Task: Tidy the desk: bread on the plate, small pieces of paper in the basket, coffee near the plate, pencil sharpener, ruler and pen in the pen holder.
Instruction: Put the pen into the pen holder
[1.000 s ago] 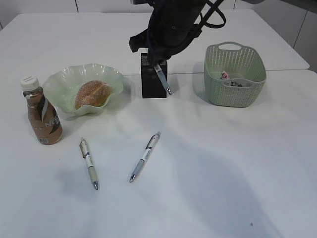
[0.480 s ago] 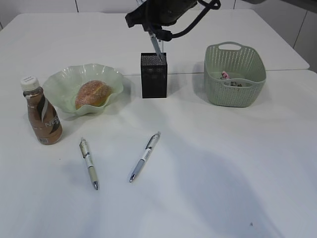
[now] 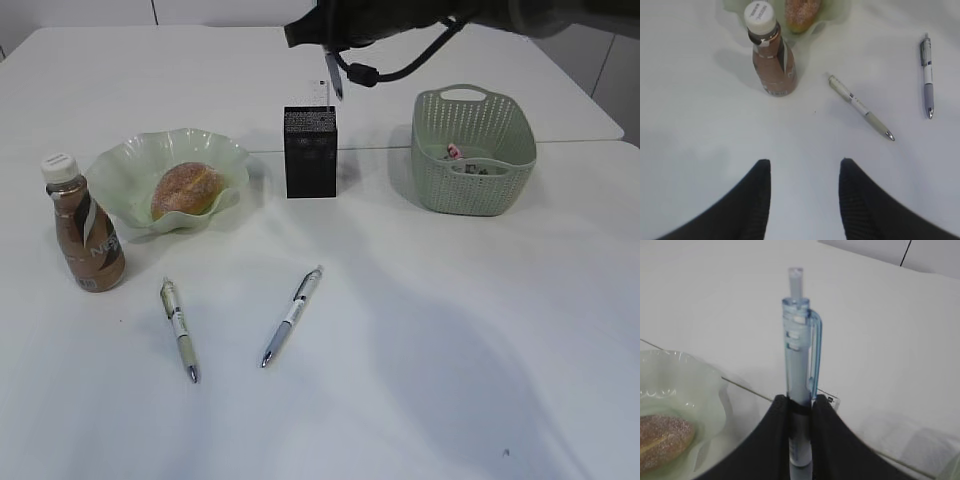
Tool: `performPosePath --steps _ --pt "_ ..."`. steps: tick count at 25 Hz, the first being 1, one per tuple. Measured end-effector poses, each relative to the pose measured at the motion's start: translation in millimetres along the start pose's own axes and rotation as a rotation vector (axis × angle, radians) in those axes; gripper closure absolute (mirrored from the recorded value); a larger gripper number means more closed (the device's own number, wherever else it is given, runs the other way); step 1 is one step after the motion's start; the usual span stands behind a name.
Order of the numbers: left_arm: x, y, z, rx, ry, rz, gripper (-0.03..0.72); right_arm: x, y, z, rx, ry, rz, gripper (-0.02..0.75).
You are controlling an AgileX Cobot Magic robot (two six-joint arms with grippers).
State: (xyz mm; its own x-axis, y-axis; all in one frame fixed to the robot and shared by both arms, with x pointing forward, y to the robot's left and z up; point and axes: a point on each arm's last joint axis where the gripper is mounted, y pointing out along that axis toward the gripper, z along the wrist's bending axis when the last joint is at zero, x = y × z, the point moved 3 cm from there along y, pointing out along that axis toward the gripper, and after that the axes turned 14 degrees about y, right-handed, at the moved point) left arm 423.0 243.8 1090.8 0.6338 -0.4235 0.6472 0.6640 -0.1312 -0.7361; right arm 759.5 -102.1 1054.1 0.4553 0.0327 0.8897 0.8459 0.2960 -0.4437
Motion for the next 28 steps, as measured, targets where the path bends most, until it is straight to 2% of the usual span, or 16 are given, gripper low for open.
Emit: performPosePath --steps 7,8,9,14,28 --pt "5.0 14.2 -1.1 -0.003 0.01 0.015 0.377 -19.2 13.9 -0.7 0.036 -0.004 -0.134 0.619" --pt "5.0 16.3 -1.3 -0.004 0.011 0.023 0.377 -11.6 12.5 0.9 0.049 -0.004 -0.199 0.62" --pt "5.1 18.8 -1.5 -0.004 0.013 0.031 0.377 -21.2 15.4 -0.1 0.05 -0.005 -0.192 0.62" --pt "5.2 26.1 -1.3 0.001 0.025 0.056 0.377 -16.8 17.1 0.5 0.074 -0.004 -0.307 0.62" --pt "11.4 26.8 -0.8 0.006 0.028 0.007 0.378 -50.7 46.2 -2.6 0.077 -0.004 -0.286 0.62"
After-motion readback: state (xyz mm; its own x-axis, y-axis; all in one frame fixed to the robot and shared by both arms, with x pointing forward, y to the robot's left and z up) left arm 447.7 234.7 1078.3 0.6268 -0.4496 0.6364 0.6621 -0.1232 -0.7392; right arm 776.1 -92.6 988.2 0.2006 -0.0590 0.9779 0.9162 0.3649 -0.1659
